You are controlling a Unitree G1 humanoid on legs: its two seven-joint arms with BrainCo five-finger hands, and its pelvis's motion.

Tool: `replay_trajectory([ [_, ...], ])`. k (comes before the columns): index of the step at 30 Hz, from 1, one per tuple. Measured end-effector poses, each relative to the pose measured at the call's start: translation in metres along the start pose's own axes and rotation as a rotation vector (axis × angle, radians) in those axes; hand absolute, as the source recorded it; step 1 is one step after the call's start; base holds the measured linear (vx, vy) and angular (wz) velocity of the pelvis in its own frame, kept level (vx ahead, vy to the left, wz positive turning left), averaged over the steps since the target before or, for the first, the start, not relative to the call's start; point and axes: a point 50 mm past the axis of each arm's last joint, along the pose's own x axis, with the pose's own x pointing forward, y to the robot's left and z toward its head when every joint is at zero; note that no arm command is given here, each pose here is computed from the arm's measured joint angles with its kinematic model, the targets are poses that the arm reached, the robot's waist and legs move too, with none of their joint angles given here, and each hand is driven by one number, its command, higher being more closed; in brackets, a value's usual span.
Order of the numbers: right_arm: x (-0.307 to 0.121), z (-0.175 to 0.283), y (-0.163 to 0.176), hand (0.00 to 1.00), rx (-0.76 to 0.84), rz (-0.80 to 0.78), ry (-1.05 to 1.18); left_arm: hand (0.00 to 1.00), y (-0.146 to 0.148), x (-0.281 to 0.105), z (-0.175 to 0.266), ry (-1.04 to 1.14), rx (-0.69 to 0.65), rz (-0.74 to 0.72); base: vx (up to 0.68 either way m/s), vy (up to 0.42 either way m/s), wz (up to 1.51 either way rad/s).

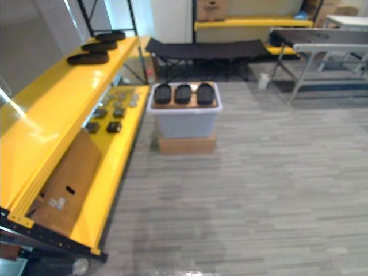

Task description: Walk over and take plastic housings, then place them on the shelf

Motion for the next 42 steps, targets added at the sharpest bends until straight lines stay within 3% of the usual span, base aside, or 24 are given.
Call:
replay_trajectory([
  [7,0.003,0.006,0.012,0.0,0.069,0.023,-0.026,0.0,0.005,0.0,0.001,-0.008,0.002,0.011,0.07,-0.007,0.04],
  [14,0.004,0.02,0.022,0.0,0.024,0.028,-0.079,0.0,0.003,-0.001,0.004,-0.016,0.003,-0.014,-0.06,-0.009,-0.04],
  [36,0.003,0.013,0.016,0.0,0.052,0.038,-0.089,0.0,0.003,0.0,0.006,-0.072,0.007,0.026,-0.03,-0.004,0.01],
  [42,0.0,0.016,0.005,0.0,0.12,0.022,-0.118,0.0,-0.004,-0.003,0.021,-0.134,0.067,0.025,0.13,0.07,0.07],
])
